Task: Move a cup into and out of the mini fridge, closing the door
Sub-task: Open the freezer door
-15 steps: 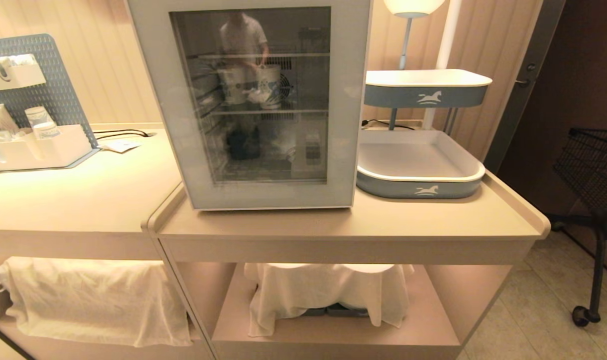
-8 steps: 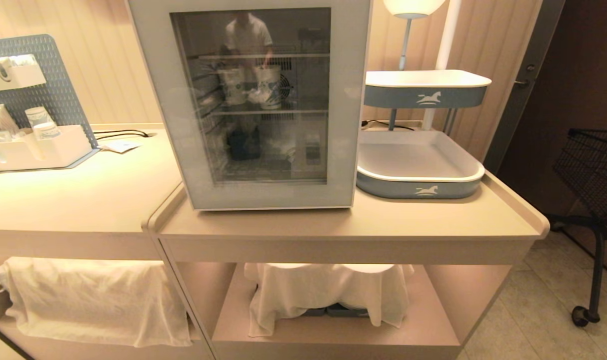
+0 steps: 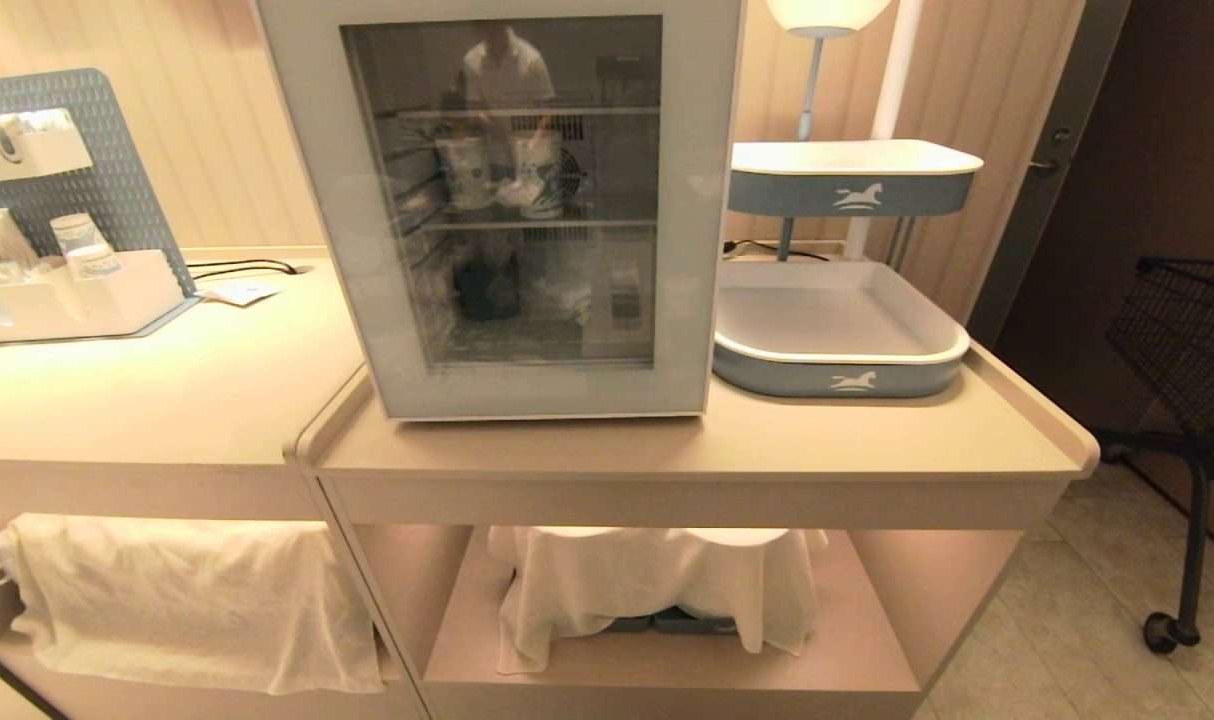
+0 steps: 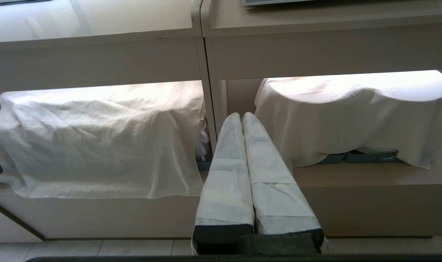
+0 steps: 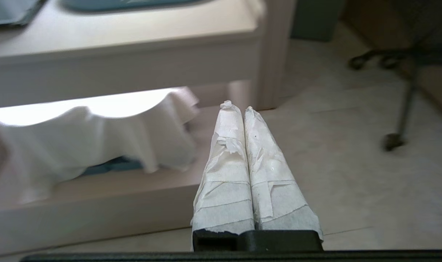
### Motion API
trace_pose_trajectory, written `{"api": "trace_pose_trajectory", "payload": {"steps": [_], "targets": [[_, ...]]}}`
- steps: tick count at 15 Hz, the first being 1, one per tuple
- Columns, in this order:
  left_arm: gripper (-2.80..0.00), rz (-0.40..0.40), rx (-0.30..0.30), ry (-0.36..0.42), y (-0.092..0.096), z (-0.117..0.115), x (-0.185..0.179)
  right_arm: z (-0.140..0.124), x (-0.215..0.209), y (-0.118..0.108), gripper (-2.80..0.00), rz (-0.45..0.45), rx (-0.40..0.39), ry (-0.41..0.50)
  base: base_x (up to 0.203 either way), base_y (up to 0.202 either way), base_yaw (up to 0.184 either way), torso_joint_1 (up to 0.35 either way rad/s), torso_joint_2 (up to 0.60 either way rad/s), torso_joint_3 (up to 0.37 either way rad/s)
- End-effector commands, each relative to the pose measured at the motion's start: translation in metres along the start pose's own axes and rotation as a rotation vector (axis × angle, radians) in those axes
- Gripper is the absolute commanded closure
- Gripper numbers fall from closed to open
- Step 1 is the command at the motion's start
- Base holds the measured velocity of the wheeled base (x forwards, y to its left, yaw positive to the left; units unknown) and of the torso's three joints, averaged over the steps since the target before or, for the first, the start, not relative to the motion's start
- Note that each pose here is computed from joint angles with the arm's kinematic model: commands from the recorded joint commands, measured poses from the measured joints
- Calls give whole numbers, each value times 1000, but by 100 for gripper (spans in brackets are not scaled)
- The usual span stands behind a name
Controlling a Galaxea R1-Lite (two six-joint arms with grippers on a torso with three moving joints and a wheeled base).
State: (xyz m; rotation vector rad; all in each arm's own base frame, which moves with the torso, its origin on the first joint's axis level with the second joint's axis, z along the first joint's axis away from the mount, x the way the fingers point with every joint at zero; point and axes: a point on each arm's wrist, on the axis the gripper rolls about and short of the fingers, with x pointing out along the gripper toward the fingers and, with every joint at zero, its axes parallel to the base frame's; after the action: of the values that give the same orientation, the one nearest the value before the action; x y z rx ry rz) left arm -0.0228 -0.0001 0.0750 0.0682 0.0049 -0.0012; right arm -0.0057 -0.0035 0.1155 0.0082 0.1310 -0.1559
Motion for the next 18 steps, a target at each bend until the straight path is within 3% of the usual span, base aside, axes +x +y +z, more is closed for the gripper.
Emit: {"api": "trace_pose_trajectory", "payload": {"steps": [1,5,15,18], "targets": [[0,-1,0,1,0,0,0,-21,-13,-2,0,29,19,-74,0,0,0,0,0,0],[0,0,1,0,0,0,0,-41,-13,0,0,146,-50,-131,0,0,0,0,0,0],[0,-5,-5,4,0,0,0,-42,-12,1,0,162,-82,-140,0,0,0,0,0,0],[0,-15,41,7,0,-1,0,-42,-12,1,0,162,-97,-143,0,0,0,0,0,0]]}}
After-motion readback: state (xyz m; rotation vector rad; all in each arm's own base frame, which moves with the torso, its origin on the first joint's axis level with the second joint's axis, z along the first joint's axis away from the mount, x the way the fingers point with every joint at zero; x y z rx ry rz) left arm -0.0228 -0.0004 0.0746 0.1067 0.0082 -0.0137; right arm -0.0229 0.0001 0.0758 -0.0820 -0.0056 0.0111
